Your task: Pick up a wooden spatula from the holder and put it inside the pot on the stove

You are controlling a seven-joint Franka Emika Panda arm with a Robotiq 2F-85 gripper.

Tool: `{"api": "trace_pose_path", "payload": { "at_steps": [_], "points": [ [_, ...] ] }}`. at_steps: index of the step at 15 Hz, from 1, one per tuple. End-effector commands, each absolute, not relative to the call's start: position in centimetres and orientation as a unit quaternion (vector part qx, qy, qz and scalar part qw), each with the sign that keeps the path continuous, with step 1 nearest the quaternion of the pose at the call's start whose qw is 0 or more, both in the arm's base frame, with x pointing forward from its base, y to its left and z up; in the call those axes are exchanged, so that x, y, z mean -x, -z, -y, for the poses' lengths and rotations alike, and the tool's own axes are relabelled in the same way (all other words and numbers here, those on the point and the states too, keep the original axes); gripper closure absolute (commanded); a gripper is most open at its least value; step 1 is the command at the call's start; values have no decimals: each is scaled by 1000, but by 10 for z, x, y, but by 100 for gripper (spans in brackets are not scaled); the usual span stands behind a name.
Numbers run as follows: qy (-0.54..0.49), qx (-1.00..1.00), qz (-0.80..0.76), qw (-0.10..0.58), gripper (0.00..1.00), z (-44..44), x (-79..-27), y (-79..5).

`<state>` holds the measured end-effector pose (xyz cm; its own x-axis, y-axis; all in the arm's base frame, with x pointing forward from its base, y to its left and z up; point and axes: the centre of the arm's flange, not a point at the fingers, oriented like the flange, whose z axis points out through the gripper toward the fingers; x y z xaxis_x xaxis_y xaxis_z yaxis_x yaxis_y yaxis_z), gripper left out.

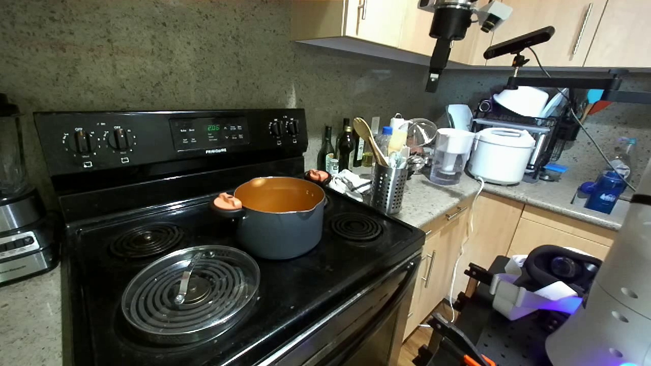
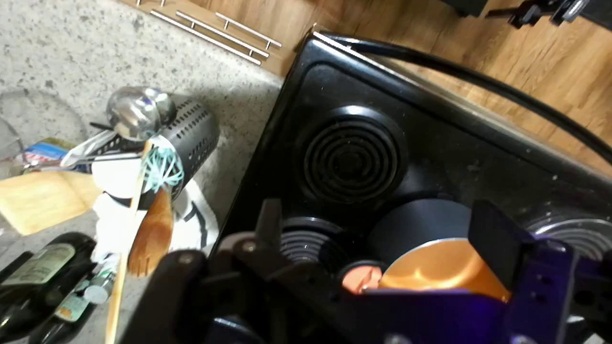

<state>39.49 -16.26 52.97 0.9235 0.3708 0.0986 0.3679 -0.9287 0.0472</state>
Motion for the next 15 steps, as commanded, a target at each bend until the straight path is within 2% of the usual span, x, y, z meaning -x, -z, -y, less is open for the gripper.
{"api": "trace_pose_path", "payload": {
  "at_steps": [1, 7, 15],
  "points": [
    [-148, -977, -152, 20, 0, 173, -391, -540],
    [-279, -957, -55, 60, 0, 194, -411, -536],
    [-274, -958, -60, 62, 0, 197, -411, -537]
  ]
}}
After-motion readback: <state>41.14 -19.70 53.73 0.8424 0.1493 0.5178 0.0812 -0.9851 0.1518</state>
